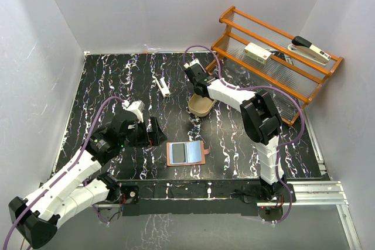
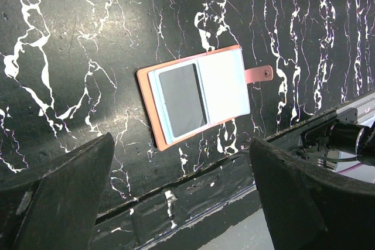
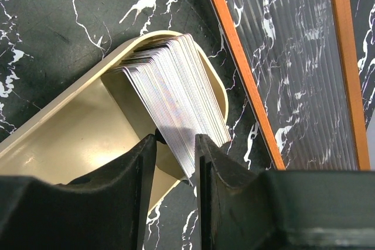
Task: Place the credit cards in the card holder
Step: Pick up the credit card from the storage box.
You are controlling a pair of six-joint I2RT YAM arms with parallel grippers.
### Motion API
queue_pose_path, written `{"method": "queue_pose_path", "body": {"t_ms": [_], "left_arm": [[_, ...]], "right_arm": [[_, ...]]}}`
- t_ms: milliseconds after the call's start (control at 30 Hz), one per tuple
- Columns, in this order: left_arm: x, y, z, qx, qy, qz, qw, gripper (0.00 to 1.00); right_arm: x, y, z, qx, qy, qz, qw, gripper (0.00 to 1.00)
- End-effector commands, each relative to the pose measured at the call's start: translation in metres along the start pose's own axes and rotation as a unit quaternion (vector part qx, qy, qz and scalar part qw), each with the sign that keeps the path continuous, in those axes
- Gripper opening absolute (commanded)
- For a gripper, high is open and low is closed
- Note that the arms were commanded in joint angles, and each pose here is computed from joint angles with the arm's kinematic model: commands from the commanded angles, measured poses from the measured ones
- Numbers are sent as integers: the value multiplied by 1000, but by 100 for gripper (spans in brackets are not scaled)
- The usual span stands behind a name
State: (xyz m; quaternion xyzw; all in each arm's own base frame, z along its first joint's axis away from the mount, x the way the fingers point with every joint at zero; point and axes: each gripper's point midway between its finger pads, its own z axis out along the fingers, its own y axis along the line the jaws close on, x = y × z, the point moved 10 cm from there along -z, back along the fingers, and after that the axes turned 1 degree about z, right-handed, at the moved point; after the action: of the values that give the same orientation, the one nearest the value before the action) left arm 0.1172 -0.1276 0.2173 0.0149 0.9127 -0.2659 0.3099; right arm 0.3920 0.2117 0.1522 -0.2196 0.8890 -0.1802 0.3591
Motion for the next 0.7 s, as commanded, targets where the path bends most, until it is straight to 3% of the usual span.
{"method": "queue_pose_path", "body": {"t_ms": [0,667], "left_arm": [[0,0,-3,3,-8,7,1000,99],[0,0,-3,3,-3,6,1000,99]], "right_arm": [[-26,-15,-8,31,-40,28,998,29],[-29,-16,-17,-5,-41,38,998,3]]}}
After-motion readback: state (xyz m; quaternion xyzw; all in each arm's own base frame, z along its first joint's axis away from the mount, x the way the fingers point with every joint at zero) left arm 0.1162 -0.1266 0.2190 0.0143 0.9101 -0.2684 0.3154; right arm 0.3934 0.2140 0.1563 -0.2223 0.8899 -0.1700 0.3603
